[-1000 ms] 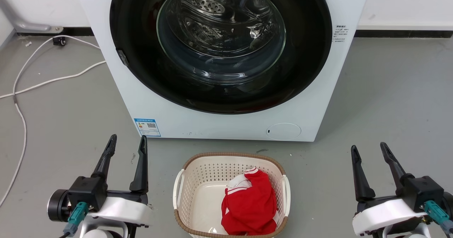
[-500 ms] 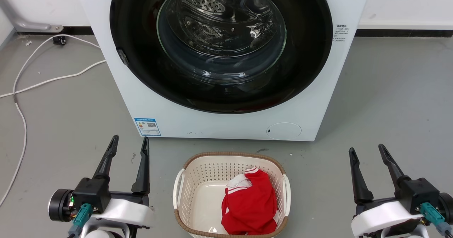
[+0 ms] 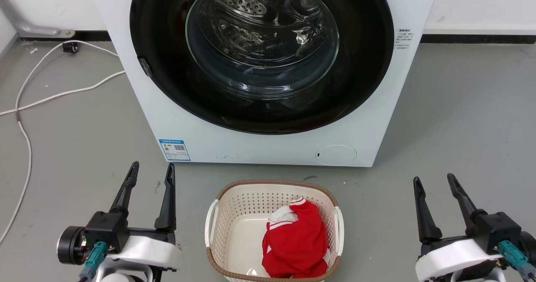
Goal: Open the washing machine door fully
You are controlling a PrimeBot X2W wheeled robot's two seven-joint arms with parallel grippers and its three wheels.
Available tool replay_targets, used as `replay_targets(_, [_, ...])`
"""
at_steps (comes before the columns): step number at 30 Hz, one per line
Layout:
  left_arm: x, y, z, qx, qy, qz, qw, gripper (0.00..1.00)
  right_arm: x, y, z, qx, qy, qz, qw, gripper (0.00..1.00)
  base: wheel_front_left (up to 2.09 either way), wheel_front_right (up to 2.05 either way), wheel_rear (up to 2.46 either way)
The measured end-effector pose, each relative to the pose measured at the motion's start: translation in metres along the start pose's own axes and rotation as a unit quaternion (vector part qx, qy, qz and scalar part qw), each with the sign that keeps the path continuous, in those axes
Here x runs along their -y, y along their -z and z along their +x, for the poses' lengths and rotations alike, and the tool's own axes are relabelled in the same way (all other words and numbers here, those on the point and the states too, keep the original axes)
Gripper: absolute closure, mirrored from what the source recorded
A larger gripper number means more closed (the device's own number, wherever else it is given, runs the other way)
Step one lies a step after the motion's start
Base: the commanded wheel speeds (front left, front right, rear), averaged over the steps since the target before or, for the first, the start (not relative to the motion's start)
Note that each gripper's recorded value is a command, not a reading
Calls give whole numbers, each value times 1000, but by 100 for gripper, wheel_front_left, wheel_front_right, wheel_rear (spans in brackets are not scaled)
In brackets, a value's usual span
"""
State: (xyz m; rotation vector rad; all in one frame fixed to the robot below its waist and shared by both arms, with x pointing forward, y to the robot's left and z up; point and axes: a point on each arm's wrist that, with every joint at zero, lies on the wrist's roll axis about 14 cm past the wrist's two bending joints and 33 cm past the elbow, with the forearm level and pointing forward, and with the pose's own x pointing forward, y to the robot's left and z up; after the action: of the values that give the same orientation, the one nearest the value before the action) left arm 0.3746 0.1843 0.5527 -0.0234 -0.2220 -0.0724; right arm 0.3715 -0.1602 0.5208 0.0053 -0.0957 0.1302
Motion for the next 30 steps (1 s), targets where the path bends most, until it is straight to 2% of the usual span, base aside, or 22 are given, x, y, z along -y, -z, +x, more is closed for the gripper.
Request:
replay_targets(1, [0,0,0,-1,0,0,1000,0,0,1,0,-1,1,4,1000,64,0,0,0])
replay_targets(2, [0,1,0,-1,0,0,1000,0,0,1,0,-1,1,5,1000,98,0,0,0])
replay_targets(6, [0,2,0,-2,-1,-1,1000,0,1,2,0,-3,4,16,1000,100,0,0,0])
replay_targets(8, [-1,2,0,-2,-1,-1,1000,0,3,3,0,-3,10,40,999,100,0,0,0])
replay_targets(11, [0,2,0,-2,-1,-1,1000,0,8,9,-2,-1,33,157,987,100,0,0,0])
replay_targets(13, [-1,1,0,-2,-1,-1,1000,0,10,8,-1,11,47,238,970,100,0,0,0])
replay_targets(15, [-1,2,1,-2,-1,-1,1000,0,11,8,1,21,60,321,945,100,0,0,0])
replay_targets(17, [0,2,1,-2,-1,-2,1000,0,14,5,4,38,76,415,906,100,0,0,0])
replay_targets(19, [0,2,1,-2,-1,-3,1000,0,20,4,6,57,96,514,850,100,0,0,0])
replay_targets(22, [1,3,2,-3,0,-5,1000,0,31,0,10,86,118,629,763,100,0,0,0])
replay_targets(25, [2,4,4,-4,1,-8,1000,0,43,-8,18,112,126,690,704,100,0,0,0])
replay_targets(28, [3,6,6,-6,3,-9,1000,0,53,-18,30,124,114,722,671,100,0,0,0])
replay_targets(30, [4,6,9,-5,4,-9,1000,0,62,-28,42,129,100,725,669,100,0,0,0])
